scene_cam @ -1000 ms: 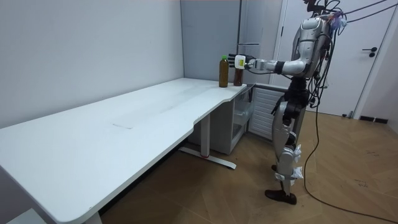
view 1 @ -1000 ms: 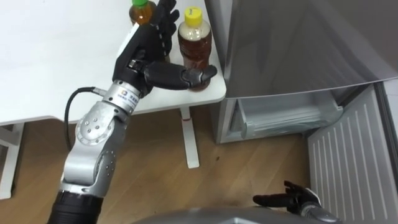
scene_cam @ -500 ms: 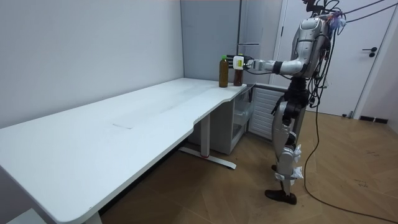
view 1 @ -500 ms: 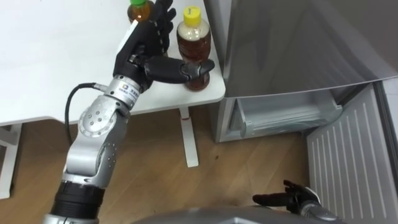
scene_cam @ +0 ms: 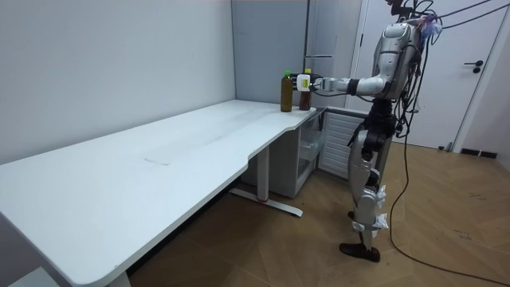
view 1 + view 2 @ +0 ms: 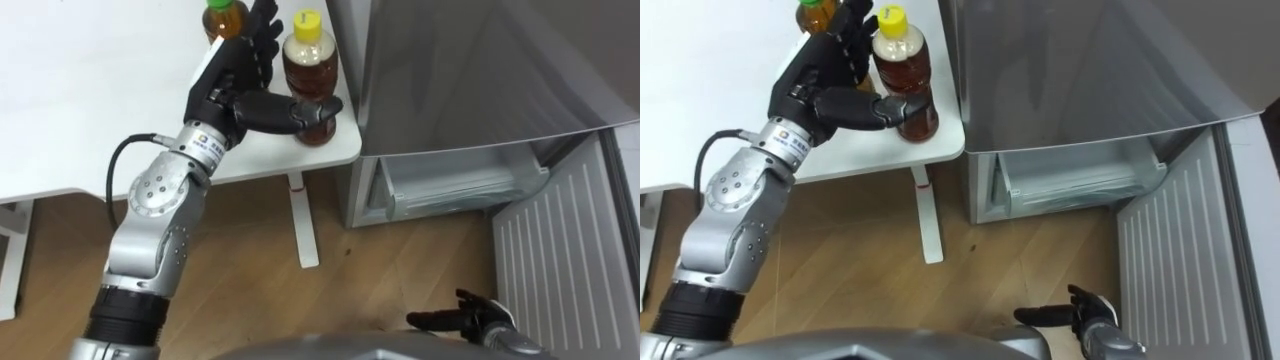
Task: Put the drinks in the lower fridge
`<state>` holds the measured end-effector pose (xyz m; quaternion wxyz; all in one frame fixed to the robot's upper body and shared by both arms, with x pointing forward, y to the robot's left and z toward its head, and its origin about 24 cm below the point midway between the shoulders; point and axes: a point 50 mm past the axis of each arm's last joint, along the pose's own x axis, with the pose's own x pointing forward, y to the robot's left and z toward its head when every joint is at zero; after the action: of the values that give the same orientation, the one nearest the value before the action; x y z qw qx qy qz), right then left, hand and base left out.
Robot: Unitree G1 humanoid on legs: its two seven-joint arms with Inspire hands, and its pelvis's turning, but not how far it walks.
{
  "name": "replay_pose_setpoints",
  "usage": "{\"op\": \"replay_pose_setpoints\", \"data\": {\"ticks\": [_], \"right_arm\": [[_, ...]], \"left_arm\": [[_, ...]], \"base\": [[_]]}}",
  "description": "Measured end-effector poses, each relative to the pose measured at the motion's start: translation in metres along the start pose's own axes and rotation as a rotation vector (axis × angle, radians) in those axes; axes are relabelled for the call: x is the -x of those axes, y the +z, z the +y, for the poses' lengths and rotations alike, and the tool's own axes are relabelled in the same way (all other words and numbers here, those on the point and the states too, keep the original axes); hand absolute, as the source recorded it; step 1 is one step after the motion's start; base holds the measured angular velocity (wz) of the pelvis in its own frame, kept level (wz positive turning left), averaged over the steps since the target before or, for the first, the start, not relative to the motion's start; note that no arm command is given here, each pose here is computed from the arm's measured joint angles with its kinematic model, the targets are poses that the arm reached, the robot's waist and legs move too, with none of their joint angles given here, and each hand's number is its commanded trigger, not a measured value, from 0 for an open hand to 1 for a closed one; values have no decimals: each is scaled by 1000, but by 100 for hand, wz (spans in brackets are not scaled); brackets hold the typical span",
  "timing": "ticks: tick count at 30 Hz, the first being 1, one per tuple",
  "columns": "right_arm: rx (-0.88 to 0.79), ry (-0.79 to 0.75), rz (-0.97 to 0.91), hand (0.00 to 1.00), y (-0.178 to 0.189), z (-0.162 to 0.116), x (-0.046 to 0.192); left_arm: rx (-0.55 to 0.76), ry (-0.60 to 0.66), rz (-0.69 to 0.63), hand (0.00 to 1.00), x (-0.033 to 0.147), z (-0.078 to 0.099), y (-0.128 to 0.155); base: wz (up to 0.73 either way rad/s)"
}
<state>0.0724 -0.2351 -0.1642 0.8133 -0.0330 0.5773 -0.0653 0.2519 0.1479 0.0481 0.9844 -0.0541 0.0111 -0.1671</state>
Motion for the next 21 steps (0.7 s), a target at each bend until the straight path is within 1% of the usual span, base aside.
{"op": "replay_pose_setpoints", "data": {"ticks": [5, 10, 21], "right_arm": [[-6, 21, -13, 0, -1, 0, 1], [-5, 34, -18, 0, 0, 0, 1], [25, 44, -23, 0, 4, 2, 1]], "left_arm": [[5, -8, 10, 100, 0, -1, -3], [3, -9, 11, 100, 0, 2, -3], [9, -43, 29, 100, 1, 1, -4]], "base": [[0], [0], [0]]}}
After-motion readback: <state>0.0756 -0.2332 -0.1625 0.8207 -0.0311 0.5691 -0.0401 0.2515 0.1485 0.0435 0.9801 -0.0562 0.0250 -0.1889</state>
